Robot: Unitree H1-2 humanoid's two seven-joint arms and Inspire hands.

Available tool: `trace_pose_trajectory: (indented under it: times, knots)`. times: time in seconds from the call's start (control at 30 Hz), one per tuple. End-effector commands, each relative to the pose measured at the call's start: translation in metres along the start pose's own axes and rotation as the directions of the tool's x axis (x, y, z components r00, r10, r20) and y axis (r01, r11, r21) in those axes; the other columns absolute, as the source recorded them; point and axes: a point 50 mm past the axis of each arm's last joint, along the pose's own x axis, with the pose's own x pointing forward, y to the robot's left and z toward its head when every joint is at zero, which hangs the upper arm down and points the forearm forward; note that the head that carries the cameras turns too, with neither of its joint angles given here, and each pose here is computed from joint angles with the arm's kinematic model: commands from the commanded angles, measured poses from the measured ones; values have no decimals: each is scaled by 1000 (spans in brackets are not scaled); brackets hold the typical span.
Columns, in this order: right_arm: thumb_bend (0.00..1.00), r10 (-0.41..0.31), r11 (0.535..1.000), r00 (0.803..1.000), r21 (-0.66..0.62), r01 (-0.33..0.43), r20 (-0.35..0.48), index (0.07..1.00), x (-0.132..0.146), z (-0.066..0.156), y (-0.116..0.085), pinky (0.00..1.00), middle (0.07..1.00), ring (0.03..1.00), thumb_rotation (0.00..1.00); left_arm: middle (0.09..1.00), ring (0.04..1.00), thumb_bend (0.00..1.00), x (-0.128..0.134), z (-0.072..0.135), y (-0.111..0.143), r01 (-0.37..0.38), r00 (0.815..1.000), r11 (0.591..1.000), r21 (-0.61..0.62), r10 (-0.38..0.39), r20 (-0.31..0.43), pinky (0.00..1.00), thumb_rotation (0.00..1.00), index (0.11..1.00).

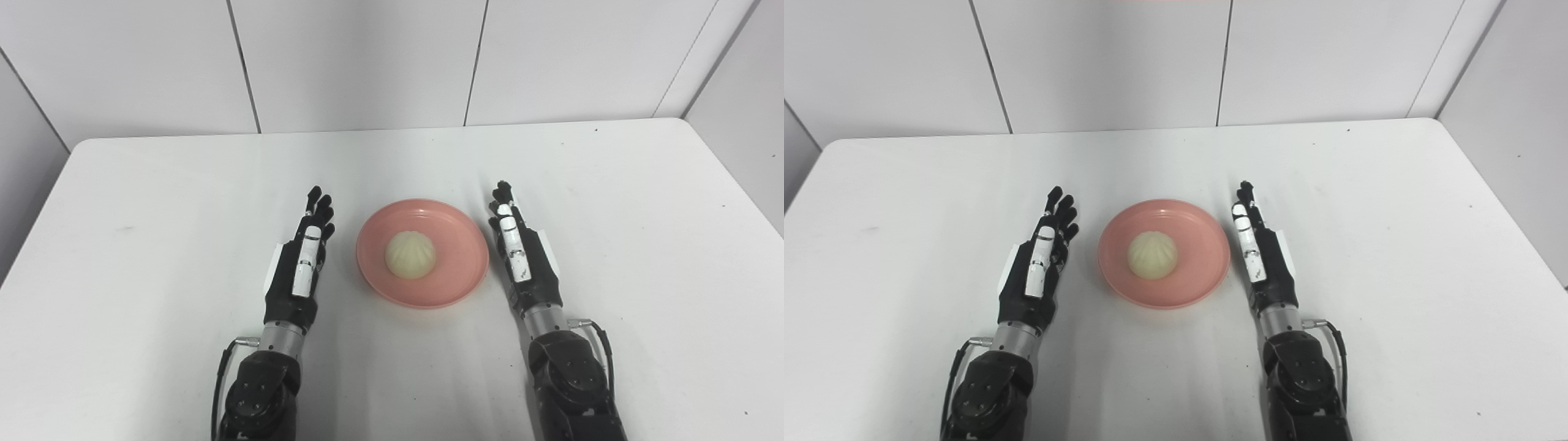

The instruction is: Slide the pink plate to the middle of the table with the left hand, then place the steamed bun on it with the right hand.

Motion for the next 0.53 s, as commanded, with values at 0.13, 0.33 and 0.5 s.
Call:
trace_pose_trajectory:
  times: [0.13,0.33,0.5]
  knots:
    - [208,9,999,1000,36,-8,-19,1000,-14,-19,5,1000,1000,1000,1000,1000,1000,352,-43,-38,15,-44,988,999,-27,40,-148,1000,1000,1000]
    - [214,4,999,1000,44,-4,-18,1000,-13,-20,8,1000,1000,1000,1000,1000,1000,353,-41,-41,17,-21,988,1000,-13,19,-156,1000,1000,1000]
    - [217,5,999,1000,48,-4,-16,1000,-13,-22,7,1000,1000,1000,1000,1000,1000,341,-37,-40,17,-16,986,1000,-21,12,-168,1000,1000,1000]
